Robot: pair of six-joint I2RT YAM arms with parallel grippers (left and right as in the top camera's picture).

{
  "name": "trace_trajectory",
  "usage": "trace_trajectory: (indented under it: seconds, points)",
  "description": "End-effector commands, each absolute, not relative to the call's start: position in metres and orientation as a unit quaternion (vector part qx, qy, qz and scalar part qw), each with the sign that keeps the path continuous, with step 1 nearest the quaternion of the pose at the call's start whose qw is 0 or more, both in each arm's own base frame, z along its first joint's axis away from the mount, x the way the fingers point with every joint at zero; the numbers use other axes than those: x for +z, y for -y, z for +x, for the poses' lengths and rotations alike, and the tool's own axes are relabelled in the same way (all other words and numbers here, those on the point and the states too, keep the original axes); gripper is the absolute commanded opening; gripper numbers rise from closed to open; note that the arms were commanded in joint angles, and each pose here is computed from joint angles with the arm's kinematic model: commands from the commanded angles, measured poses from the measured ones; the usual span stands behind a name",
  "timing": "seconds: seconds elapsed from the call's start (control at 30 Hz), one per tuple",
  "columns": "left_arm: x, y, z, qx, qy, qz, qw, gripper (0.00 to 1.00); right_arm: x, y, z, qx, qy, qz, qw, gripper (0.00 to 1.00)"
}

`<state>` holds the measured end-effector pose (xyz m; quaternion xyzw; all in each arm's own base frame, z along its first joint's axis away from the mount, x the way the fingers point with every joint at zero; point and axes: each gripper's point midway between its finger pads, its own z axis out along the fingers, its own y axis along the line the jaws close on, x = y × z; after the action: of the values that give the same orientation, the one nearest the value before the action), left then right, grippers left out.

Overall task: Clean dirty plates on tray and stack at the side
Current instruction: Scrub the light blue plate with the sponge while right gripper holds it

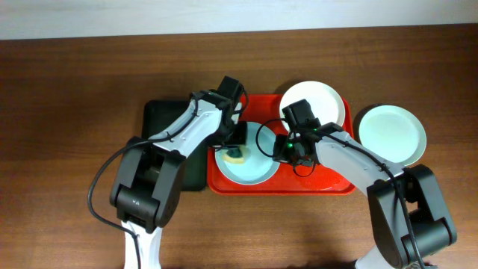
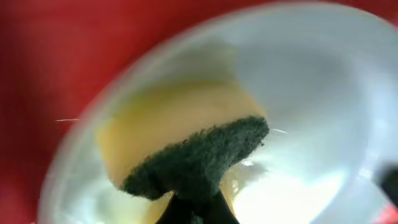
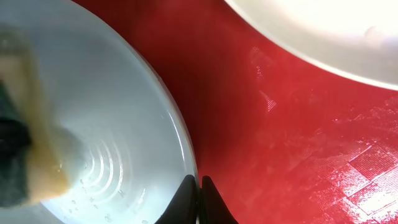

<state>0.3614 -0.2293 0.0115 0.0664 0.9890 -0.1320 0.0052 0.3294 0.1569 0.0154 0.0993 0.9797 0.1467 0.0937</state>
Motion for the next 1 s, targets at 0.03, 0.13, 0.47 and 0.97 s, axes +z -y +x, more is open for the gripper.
trace_trajectory:
  seconds: [0.03,0.13,0.47,0.97]
  points:
    - [0.037,0.258,0.357,-0.236,-0.966,0.102,-0.015,0.00,0.010,-0.152,0.327,0.137,-0.982,0.099,0.090,0.04]
    - [0.083,0.247,0.377,-0.247,-0.963,0.097,0.045,0.00,0.010,-0.152,0.327,0.137,-0.982,0.099,0.090,0.04]
    - [0.064,0.219,0.368,-0.126,-0.986,0.086,0.070,0.00,0.010,-0.153,0.326,0.137,-0.982,0.099,0.089,0.04]
    - [-0.003,0.228,0.315,-0.185,-0.981,0.050,0.003,0.00,0.010,-0.152,0.325,0.135,-0.982,0.099,0.087,0.04]
